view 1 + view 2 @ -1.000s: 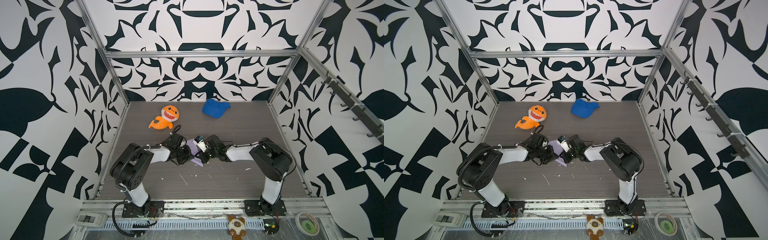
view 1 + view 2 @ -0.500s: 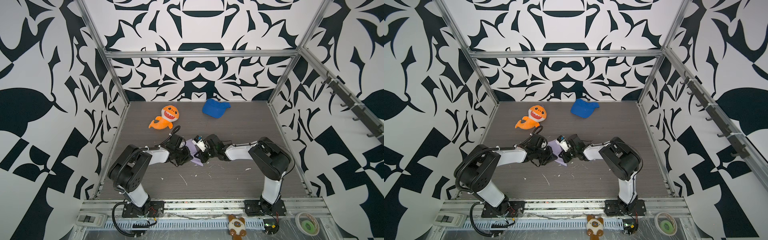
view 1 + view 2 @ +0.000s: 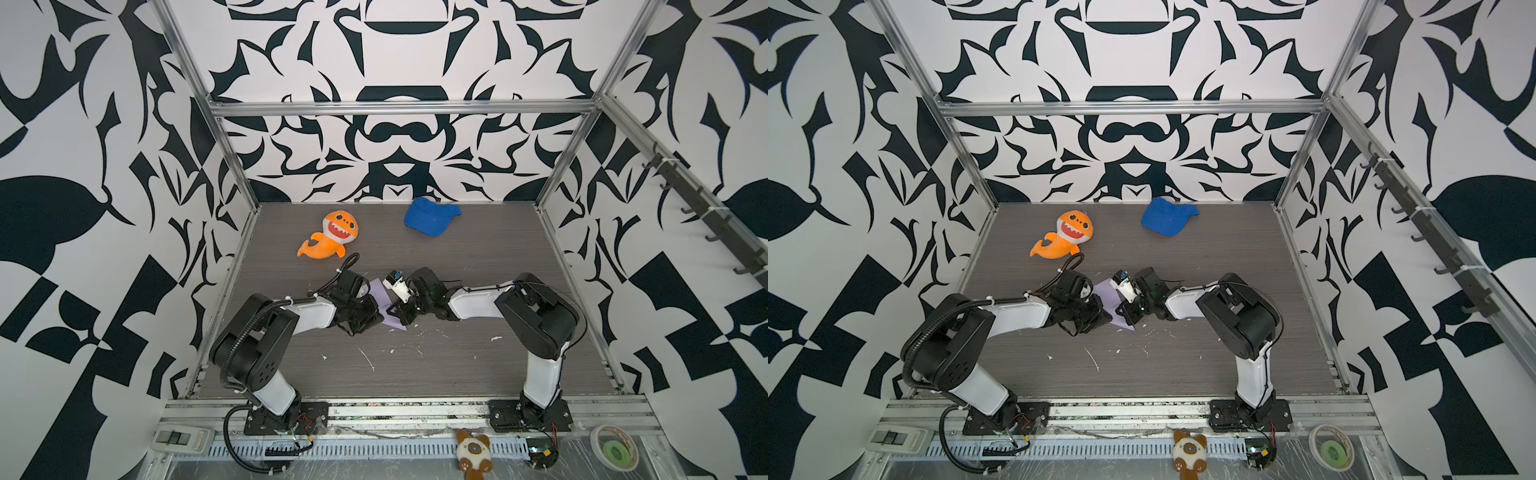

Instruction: Fold a paper plane with a square sheet of paper (pick it up from the middle)

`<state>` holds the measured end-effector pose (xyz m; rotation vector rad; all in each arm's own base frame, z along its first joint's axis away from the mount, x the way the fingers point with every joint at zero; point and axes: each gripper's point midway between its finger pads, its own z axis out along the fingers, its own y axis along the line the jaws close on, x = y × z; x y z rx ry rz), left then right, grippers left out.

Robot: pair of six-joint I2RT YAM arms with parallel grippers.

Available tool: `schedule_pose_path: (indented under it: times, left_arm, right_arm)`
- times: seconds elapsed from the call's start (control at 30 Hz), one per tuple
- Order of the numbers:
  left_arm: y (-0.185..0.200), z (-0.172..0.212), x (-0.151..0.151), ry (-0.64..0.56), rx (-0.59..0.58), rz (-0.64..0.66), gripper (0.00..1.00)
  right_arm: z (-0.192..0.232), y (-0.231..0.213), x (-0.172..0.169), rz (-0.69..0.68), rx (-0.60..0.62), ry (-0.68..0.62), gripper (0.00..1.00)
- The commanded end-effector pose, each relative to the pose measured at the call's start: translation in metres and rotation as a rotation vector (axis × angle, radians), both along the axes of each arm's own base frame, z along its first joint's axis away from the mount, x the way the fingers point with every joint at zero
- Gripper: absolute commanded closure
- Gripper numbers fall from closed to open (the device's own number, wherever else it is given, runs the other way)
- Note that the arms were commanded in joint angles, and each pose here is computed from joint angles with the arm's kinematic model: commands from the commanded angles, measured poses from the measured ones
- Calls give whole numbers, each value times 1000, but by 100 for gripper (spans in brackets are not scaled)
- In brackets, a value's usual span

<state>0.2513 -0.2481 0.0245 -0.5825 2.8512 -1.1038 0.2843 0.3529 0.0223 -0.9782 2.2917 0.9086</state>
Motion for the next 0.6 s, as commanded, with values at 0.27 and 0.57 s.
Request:
schedule_pose_path:
  times: [0.27,0.57]
  left_arm:
    - [8,8,8,-33,60,14,92]
    - [1,20,22,-73,40,6,92]
  right_arm:
    - [-22,-9,-11,6,-65,72,94]
    - [-22,-8,-10,5,-66,76,94]
